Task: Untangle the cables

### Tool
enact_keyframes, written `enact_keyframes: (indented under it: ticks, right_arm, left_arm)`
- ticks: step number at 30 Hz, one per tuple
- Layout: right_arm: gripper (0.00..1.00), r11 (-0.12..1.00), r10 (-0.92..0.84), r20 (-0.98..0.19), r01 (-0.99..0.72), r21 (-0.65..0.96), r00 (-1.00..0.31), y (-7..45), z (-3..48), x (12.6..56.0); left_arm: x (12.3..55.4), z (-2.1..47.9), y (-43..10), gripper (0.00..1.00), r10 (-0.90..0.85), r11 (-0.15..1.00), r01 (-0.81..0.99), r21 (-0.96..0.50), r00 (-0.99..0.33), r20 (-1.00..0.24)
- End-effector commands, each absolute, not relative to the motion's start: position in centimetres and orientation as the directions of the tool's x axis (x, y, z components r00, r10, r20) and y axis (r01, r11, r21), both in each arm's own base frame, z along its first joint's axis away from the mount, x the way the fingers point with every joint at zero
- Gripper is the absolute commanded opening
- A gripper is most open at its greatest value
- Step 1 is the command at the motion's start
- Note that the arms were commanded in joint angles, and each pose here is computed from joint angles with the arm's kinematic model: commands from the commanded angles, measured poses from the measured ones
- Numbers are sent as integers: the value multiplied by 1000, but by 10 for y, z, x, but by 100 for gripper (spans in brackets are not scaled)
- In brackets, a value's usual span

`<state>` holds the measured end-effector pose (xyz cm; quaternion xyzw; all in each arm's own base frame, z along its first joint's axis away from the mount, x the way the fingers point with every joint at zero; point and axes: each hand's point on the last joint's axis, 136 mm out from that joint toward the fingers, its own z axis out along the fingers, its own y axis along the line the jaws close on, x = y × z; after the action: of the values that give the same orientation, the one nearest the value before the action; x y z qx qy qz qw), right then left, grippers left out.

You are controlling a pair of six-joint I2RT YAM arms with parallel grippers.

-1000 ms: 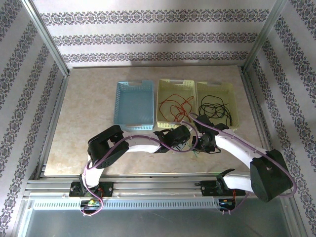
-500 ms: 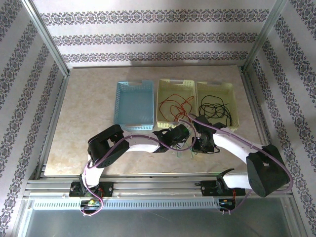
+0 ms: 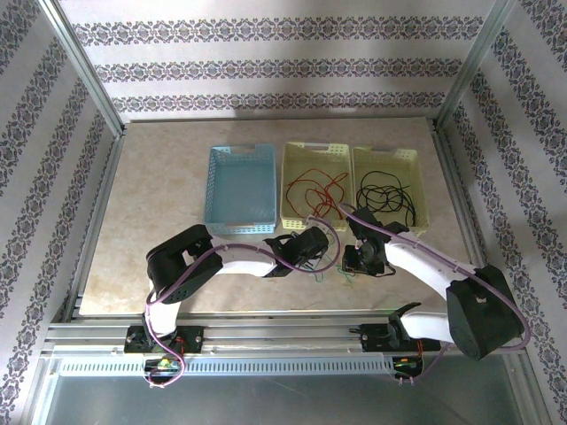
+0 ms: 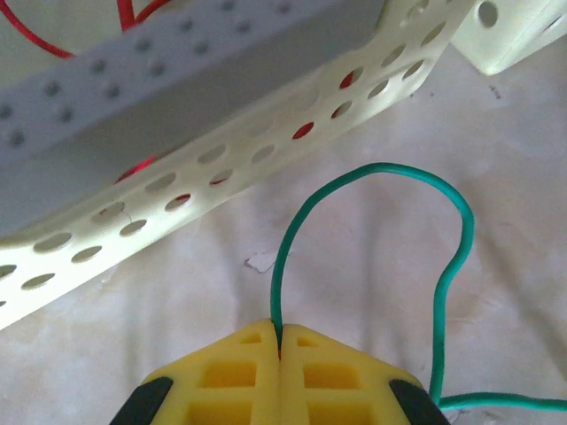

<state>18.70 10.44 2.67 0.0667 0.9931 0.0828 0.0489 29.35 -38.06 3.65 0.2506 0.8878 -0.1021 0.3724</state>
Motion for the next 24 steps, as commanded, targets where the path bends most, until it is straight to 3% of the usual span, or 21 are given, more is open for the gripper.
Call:
enact_keyframes:
  ticks: [1,13,15,19,24]
  right_arm:
    - [38,974,118,-58,104,203,-991,112,24,178]
    - [39,971,127,-14,122,204,-992,110,21,164]
    - [34,974,134,-16,129,184,-991,108,20,165]
    - [9,980,146,-17,142,139,-989,101,17,166]
    - [2,983,182,-80,179,43,-980,82,24,172]
  left_arm:
    - [288,23,-360,0,385,871,490,30,-645,-660]
    - [296,19,-346,0,359,903,425,64,-664,-656]
    - [297,19,-345,0,356,905,421,63,-666,-656]
    - [298,22,-343,0,354,908,413,72,-662,-661]
    - [300,26,-334,0,350,914,395,87,-662,-663]
